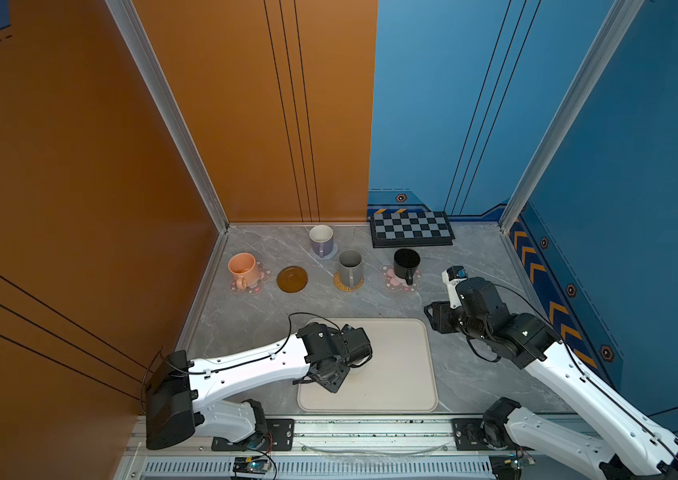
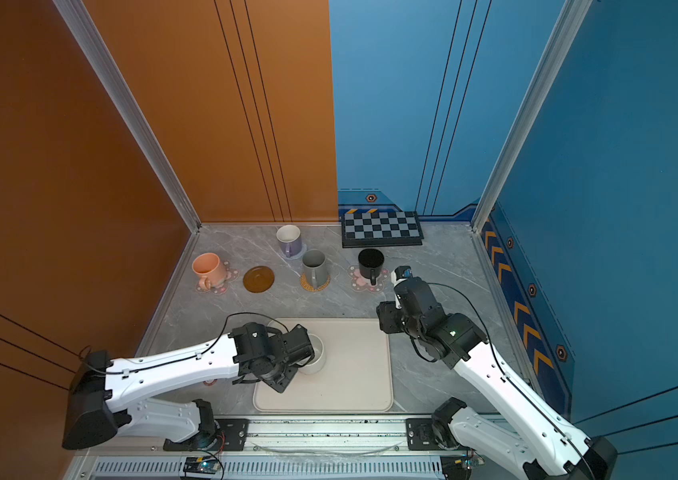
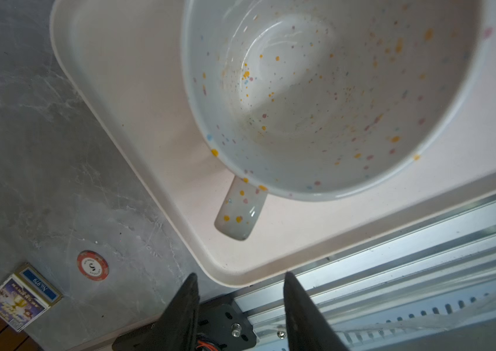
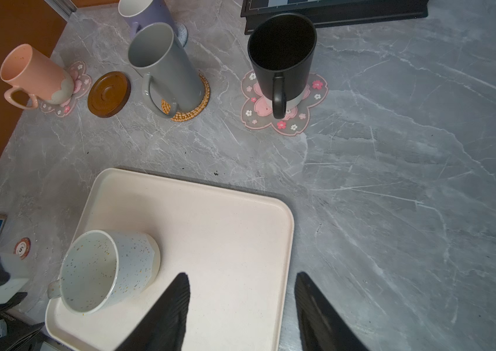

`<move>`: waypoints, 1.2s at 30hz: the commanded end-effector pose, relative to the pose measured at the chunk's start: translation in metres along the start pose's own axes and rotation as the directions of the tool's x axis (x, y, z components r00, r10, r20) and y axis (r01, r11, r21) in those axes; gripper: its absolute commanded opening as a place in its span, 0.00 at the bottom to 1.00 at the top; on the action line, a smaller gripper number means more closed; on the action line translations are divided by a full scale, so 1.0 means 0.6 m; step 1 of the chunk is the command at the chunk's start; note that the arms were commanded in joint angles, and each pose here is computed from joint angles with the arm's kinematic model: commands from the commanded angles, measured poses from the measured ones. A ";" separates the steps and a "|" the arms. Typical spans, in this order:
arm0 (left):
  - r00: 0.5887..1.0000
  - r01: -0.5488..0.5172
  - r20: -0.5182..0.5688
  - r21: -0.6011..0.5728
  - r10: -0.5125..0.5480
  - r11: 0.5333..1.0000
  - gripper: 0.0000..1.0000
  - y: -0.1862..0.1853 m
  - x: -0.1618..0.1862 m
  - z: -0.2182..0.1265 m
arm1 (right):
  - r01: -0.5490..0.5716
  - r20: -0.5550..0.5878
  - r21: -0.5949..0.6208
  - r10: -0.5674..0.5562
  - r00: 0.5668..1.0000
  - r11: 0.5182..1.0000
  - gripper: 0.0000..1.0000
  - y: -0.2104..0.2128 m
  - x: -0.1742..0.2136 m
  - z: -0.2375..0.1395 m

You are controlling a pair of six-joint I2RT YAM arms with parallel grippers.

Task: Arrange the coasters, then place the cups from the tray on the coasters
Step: 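Close the left gripper on the white speckled mug's rim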

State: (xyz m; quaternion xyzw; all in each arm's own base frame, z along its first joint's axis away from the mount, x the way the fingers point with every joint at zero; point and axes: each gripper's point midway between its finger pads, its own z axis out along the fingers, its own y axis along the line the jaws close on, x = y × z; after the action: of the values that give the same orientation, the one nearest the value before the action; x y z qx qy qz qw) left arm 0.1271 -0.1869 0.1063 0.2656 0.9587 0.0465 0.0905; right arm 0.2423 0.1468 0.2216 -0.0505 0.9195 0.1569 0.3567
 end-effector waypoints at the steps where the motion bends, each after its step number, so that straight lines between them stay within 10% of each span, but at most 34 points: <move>1: 0.998 -0.059 0.021 -0.040 0.060 0.997 0.49 0.016 -0.010 0.008 | -0.020 0.026 -0.015 0.020 0.999 1.000 0.58 0.005 -0.008 -0.010; 24: 0.985 -0.137 0.137 0.235 0.106 0.962 0.39 -0.040 -0.068 0.047 | -0.009 0.002 0.020 0.009 1.000 1.000 0.58 -0.002 -0.004 0.007; 36: 0.993 -0.085 0.090 0.150 0.072 0.985 0.00 -0.018 -0.058 0.079 | -0.011 0.001 0.036 0.011 1.000 0.999 0.58 -0.012 0.001 0.005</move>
State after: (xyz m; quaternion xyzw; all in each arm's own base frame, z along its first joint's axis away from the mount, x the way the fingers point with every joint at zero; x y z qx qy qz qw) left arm 0.1553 -0.2201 0.0659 0.3229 0.9401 -0.0506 0.0973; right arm 0.2440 0.1476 0.2171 -0.0502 0.9228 0.1525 0.3502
